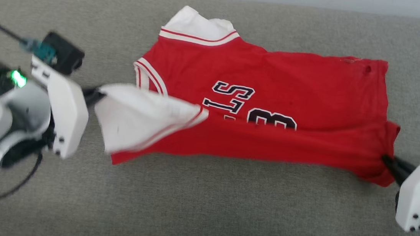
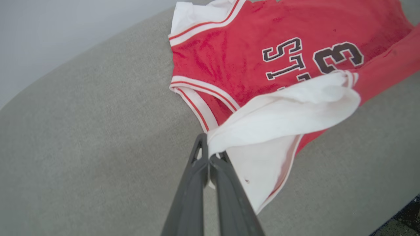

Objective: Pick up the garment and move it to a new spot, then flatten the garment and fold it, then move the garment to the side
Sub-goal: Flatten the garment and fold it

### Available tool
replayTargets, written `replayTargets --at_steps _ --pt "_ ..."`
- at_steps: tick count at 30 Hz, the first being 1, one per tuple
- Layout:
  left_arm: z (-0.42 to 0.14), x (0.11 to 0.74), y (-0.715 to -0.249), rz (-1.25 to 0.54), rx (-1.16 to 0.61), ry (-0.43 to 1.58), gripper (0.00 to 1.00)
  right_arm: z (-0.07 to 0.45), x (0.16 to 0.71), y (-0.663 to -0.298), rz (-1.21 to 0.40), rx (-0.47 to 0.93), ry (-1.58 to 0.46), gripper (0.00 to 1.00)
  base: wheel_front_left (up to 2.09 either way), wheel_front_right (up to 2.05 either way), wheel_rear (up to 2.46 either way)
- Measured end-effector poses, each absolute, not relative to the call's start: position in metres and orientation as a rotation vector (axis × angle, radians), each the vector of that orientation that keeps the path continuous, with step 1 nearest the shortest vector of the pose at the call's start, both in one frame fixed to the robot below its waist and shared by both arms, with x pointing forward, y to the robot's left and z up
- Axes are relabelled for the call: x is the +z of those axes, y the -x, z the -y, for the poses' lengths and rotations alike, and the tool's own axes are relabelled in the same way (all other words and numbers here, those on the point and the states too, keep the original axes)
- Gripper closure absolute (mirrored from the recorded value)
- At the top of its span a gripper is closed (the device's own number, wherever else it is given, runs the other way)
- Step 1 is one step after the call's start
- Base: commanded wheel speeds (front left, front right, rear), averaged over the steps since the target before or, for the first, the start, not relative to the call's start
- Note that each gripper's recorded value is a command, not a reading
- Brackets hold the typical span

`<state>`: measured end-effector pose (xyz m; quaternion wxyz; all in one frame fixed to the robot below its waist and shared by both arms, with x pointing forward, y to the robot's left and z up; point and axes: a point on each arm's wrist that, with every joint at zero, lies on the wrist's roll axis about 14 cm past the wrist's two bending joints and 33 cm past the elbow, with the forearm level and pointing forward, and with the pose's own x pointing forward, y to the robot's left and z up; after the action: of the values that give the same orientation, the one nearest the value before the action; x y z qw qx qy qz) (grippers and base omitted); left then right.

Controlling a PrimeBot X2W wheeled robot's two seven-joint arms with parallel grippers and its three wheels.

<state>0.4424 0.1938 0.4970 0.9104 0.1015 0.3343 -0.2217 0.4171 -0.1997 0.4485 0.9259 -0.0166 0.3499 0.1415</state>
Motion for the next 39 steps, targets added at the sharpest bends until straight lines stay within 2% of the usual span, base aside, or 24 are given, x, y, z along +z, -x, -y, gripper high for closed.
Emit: replayTargets --at_steps 5,12,22,23,24,26,27,28,29,39 --pt "-0.188 0.494 -0.485 -0.643 -0.491 -0.257 1.00 0.206 0.444 -0.435 -0.711 0.216 0.039 1.00 0.00 0.00 0.00" --pt "-0.183 0.458 -0.517 -0.687 -0.497 -0.278 1.00 0.205 0.422 -0.447 -0.770 0.177 0.024 1.00 0.00 0.00 0.00" --pt "-0.177 0.388 -0.512 -0.910 -0.459 -0.210 1.00 0.196 0.393 -0.460 -0.855 0.192 0.031 1.00 0.00 0.00 0.00" --pt "-0.178 0.386 -0.511 -0.924 -0.453 -0.201 1.00 0.195 0.393 -0.461 -0.858 0.195 0.034 0.96 0.00 0.00 0.00" --pt "-0.179 0.385 -0.511 -0.936 -0.445 -0.193 1.00 0.195 0.393 -0.463 -0.857 0.196 0.034 0.87 0.00 0.00 0.00" --pt "-0.182 0.386 -0.512 -0.954 -0.427 -0.171 0.58 0.194 0.396 -0.466 -0.853 0.201 0.044 0.60 0.00 0.00 0.00" --pt "-0.182 0.388 -0.513 -0.953 -0.421 -0.156 0.26 0.193 0.397 -0.467 -0.851 0.205 0.048 0.38 0.00 0.00 0.00" --pt "-0.182 0.391 -0.515 -0.947 -0.409 -0.124 0.00 0.193 0.399 -0.467 -0.846 0.207 0.044 0.09 0.00 0.00 0.00" --pt "-0.182 0.395 -0.517 -0.942 -0.402 -0.102 0.00 0.193 0.401 -0.468 -0.840 0.206 0.044 0.00 0.00 0.00 0.00" --pt "-0.192 0.430 -0.515 -0.899 -0.405 -0.111 0.00 0.203 0.452 -0.478 -0.625 0.169 0.006 0.00 0.00 0.00 0.00"
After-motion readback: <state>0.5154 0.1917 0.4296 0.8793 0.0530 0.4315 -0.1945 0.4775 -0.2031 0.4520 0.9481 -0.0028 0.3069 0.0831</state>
